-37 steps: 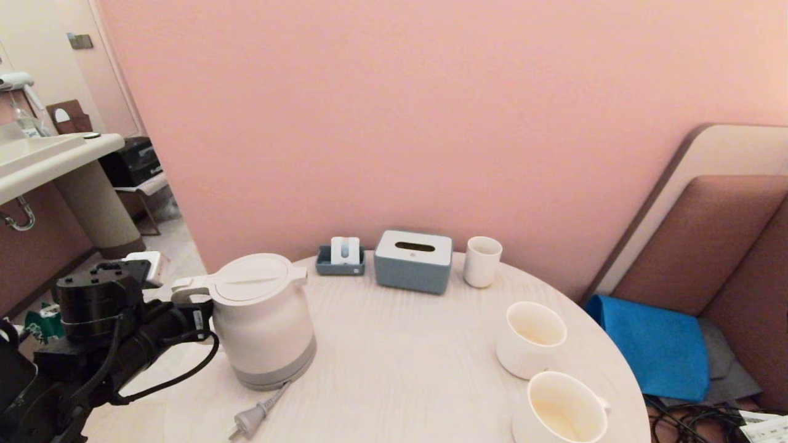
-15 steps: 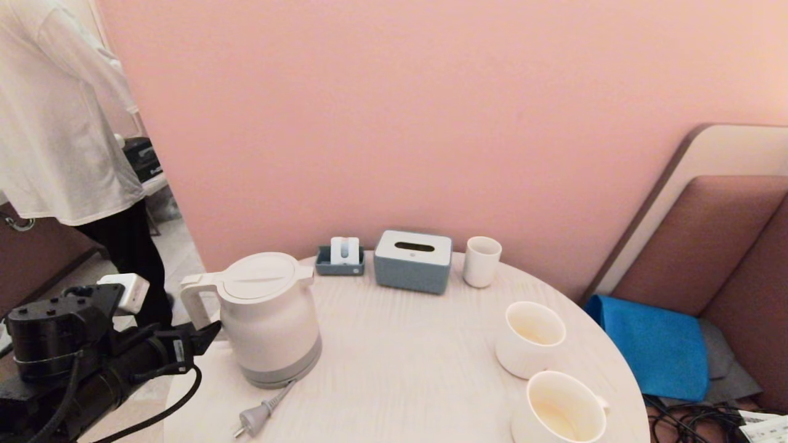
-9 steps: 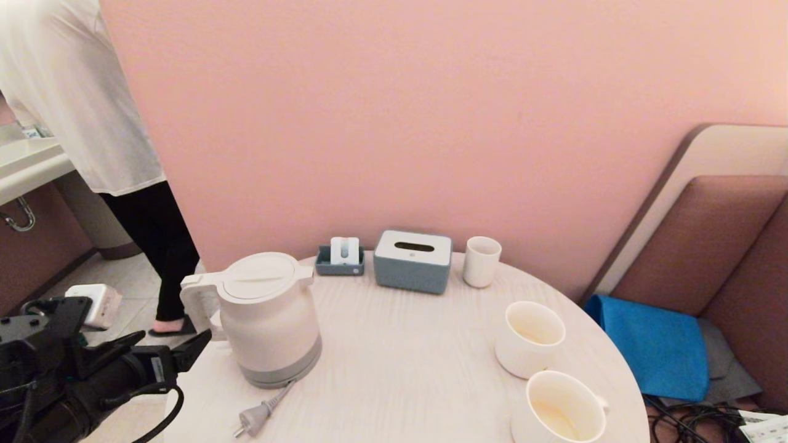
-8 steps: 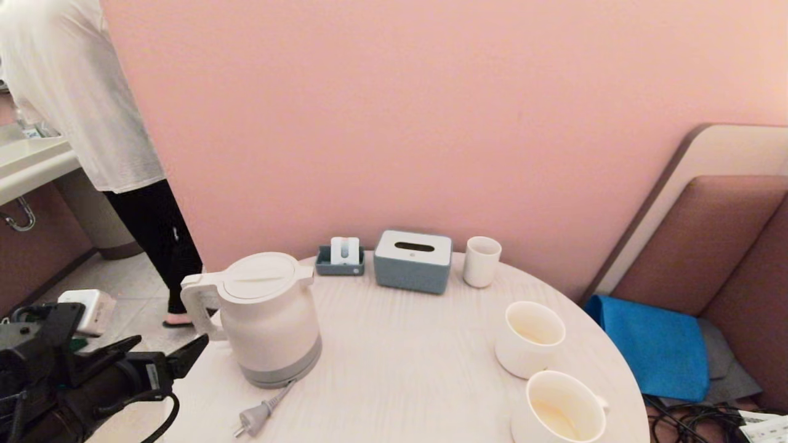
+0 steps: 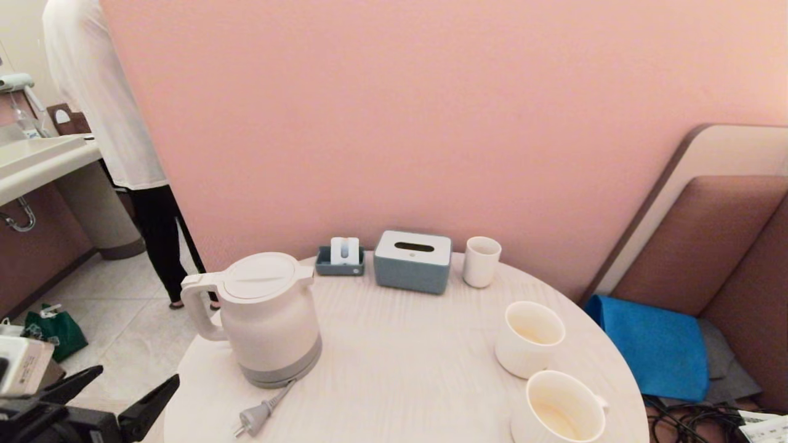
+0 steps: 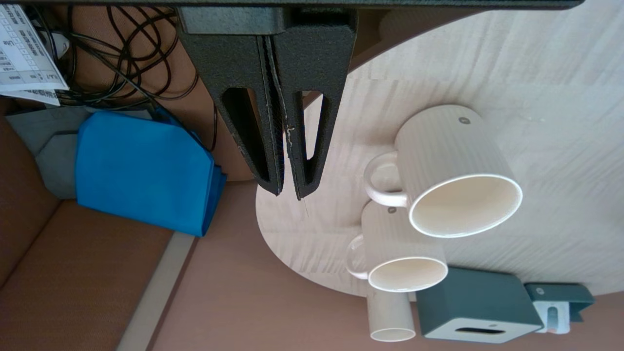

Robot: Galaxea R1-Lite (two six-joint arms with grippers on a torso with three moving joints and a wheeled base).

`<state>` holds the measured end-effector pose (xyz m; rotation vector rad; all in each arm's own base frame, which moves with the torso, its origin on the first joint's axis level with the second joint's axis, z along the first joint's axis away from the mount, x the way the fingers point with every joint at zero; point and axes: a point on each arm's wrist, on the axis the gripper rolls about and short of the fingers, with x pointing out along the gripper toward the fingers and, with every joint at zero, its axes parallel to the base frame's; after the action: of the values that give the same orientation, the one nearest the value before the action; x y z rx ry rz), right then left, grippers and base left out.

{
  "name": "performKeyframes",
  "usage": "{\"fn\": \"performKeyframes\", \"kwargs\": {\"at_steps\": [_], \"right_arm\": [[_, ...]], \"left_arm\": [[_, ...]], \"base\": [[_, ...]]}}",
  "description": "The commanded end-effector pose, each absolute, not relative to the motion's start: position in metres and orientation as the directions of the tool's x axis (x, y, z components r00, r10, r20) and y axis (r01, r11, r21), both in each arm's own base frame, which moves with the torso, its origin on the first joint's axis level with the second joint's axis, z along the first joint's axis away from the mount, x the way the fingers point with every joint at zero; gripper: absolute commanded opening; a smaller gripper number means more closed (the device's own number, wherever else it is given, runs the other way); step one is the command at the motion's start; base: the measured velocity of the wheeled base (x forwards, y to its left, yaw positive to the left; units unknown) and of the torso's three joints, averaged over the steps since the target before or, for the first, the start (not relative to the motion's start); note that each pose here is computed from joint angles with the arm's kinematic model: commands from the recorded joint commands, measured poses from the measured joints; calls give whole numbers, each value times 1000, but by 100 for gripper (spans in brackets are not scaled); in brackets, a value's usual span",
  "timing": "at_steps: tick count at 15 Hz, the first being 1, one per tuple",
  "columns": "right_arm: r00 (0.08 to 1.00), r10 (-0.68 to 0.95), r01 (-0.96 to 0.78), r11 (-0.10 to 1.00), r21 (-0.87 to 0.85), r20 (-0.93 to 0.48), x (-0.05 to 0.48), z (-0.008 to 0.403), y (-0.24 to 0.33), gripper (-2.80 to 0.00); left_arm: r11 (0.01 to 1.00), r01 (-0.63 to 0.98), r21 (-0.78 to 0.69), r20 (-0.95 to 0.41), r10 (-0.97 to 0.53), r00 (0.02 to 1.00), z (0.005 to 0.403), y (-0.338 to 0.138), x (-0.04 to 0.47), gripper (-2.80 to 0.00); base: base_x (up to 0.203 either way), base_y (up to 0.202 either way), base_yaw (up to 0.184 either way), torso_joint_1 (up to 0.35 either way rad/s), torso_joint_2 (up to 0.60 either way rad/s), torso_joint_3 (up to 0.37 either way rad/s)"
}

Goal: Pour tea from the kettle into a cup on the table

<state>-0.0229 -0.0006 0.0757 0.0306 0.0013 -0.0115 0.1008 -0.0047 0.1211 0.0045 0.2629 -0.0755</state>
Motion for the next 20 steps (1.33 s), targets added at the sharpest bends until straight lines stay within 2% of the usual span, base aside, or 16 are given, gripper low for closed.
{"fn": "performKeyframes", "kwargs": {"at_steps": [1,5,9,12,16,18,20], "right_arm": [[1000,-11,11,999,31,-2,-23,76,-1,-280],[1000,-12,12,999,31,-2,-23,76,-1,-280],[1000,-12,12,999,31,-2,-23,76,-1,-280],[1000,-11,11,999,31,-2,-23,76,-1,-280],[1000,-11,11,999,31,-2,-23,76,-1,-280],[1000,-11,11,999,31,-2,-23,76,-1,-280],[1000,-11,11,999,31,-2,-23,76,-1,-280]], "left_arm": [[996,82,46,-175,-73,982,130,-3,61,0],[992,80,93,-139,-67,988,141,-1,6,0],[993,45,107,-46,-40,998,129,0,-27,0],[994,9,110,4,-9,1000,121,0,-38,0],[987,129,100,-80,-121,989,100,-3,-41,0],[985,129,116,-100,-118,988,91,-3,-37,0],[989,91,112,-60,-85,995,85,-2,-31,0]], "base": [[0,0,0,0,0,0],[0,0,0,0,0,0],[0,0,0,0,0,0],[0,0,0,0,0,0],[0,0,0,0,0,0],[0,0,0,0,0,0],[0,0,0,0,0,0]]}}
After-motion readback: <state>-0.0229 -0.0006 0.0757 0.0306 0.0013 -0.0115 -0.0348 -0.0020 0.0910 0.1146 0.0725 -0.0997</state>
